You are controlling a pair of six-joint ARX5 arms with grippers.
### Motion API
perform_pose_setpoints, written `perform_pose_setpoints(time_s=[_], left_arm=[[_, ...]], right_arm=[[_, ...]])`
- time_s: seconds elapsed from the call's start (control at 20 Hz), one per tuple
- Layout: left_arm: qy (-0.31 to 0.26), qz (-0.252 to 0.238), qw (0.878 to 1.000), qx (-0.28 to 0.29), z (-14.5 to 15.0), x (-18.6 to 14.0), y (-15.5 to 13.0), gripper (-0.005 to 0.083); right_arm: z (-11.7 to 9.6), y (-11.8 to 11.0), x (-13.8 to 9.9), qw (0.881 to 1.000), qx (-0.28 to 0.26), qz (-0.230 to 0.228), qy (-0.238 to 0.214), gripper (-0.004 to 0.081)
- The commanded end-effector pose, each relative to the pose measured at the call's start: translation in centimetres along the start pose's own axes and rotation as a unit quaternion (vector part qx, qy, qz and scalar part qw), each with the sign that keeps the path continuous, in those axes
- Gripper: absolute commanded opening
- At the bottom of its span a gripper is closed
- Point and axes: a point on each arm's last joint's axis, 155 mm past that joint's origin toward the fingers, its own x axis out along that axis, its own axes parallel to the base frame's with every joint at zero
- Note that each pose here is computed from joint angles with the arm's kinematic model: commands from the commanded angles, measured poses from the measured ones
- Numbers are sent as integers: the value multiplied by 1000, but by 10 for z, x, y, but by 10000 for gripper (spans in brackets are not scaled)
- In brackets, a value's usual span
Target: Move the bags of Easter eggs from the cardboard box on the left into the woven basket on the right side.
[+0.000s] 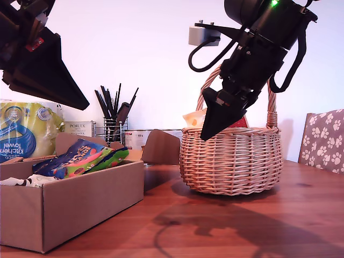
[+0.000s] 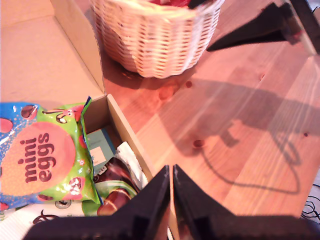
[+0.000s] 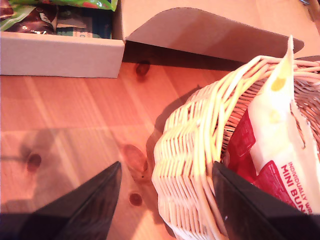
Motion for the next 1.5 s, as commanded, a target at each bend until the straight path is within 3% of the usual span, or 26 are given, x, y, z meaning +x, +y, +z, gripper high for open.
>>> perform_pose_setpoints(time_s=[0.0, 0.25, 0.45, 0.85, 1.1, 1.45], left_arm=[[5, -2, 1000, -5, -4, 3, 0, -22], [5, -2, 1000, -5, -4, 3, 0, -22], [4, -1, 1000, -4, -3, 3, 0, -22], [4, -1, 1000, -4, -3, 3, 0, -22], [4, -1, 1000, -4, -3, 3, 0, -22], [5, -2, 1000, -5, -3, 3, 0, -22]], right_arm=[[-3, -3, 6, 1000, 5, 2, 7, 529], [8, 4, 1, 999, 5, 30, -7, 529], [13, 1, -1, 1000, 4, 28, -13, 529], [-17, -12, 21, 999, 28, 30, 18, 529], [-23, 18, 22, 996, 31, 77, 40, 529], [-20, 66, 5, 988, 18, 134, 69, 528]])
